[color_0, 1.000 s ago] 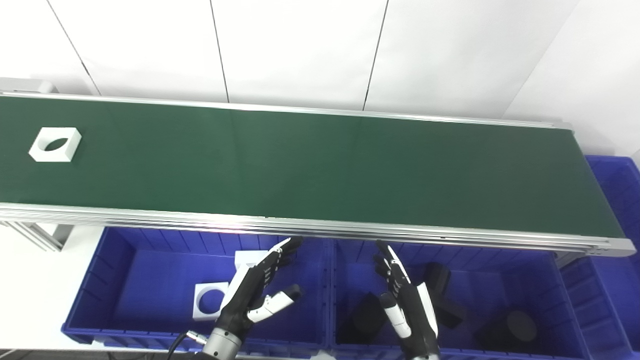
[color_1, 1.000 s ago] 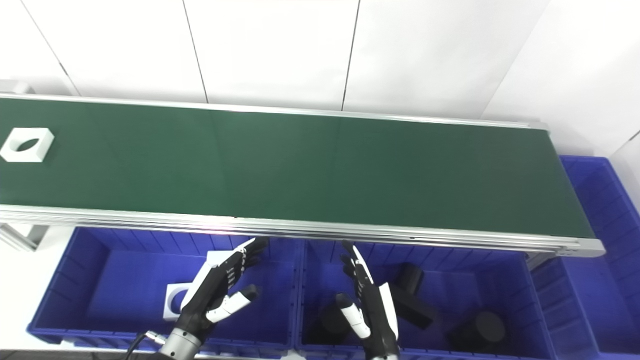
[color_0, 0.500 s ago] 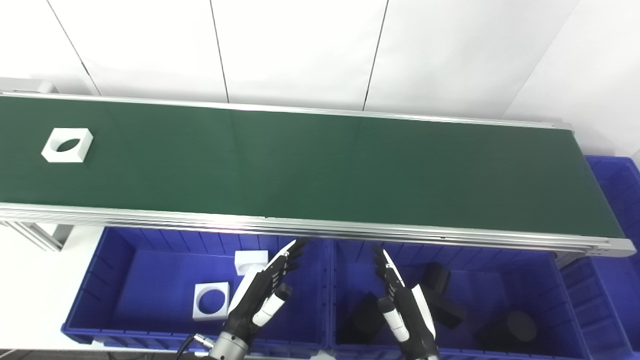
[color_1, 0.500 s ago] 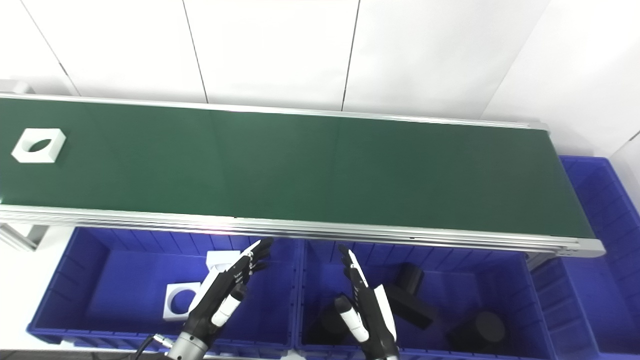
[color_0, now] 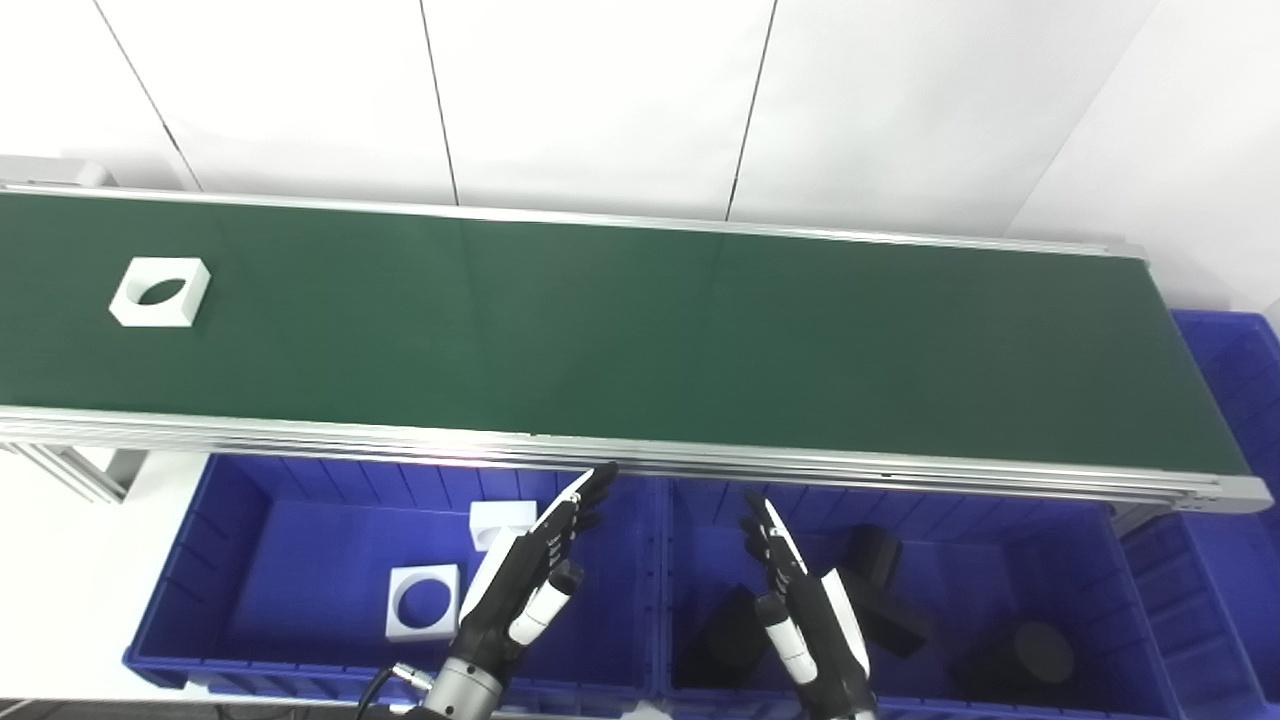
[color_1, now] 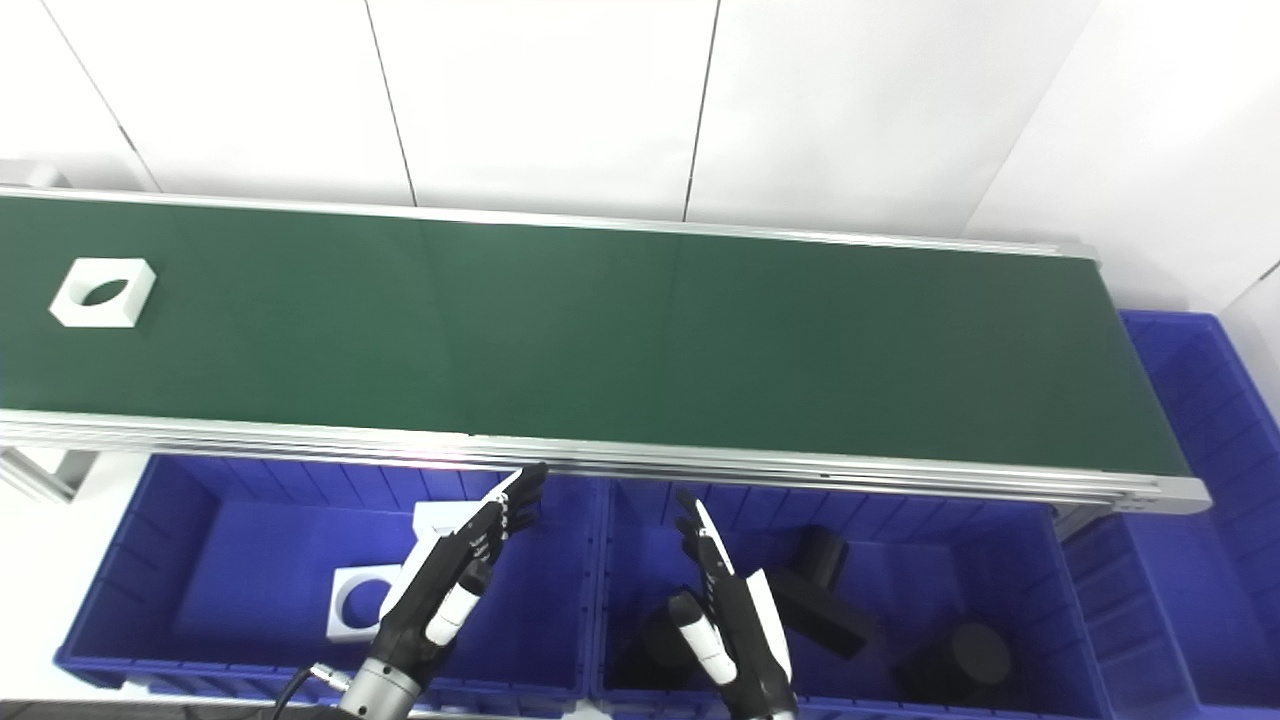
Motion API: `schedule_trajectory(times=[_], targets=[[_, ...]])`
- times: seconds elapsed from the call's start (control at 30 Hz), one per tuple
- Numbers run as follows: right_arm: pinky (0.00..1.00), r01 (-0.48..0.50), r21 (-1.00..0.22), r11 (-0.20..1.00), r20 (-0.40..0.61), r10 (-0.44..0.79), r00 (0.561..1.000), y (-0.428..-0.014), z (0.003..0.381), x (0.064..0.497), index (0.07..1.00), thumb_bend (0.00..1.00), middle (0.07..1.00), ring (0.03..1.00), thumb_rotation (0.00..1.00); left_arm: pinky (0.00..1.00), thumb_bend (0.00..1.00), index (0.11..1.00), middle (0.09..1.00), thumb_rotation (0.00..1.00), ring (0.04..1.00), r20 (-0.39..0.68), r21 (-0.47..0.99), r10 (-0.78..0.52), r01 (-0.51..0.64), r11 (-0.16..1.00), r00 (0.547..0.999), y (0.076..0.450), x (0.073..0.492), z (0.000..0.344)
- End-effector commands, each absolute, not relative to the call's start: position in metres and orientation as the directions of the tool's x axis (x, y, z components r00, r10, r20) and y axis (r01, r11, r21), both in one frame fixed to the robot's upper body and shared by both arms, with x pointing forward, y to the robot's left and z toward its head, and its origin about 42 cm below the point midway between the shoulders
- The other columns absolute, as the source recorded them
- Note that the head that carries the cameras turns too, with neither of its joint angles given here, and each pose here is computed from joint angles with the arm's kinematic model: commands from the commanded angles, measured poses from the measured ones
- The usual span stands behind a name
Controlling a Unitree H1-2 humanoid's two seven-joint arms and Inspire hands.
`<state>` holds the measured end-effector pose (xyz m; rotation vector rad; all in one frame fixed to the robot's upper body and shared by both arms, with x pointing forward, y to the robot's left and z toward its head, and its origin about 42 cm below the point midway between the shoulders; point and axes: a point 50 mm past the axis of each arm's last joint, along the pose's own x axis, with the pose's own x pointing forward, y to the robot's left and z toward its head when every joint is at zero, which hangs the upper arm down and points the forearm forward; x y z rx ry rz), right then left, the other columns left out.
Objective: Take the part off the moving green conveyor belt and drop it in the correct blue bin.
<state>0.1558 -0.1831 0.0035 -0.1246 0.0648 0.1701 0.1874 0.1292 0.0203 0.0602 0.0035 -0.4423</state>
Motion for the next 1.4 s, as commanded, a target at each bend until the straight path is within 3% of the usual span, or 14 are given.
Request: schedule_trajectory(times=[0.0,1.03,1.37], targets=[[0.93,-0.174,-0.103,0.979,0.002,0.175,0.985,-0.179,0.013,0.161,0.978,0.8,0.977,0.944,1.0,0.92,0.85,0.918,0.952,1.0,0.945,0.043,0.069,-0.421,0.418,0.906,0.906,0.125,0.192,0.03],[0.94,-0.18,-0.102,0.978,-0.003,0.181,0.984,-0.185,0.012,0.161,0.993,0.8,0.986,0.949,1.0,0.9,0.79,0.898,0.934,1.0,0.937,0.045,0.054,-0.431,0.429,0.902,0.901,0.12,0.19,0.025],[0.98,-0.182,-0.091,0.979,-0.035,0.179,0.983,-0.195,0.004,0.162,1.0,0.82,0.999,0.971,1.0,0.88,0.69,0.89,0.917,1.0,0.921,0.049,0.028,-0.428,0.427,0.904,0.902,0.107,0.194,0.019]])
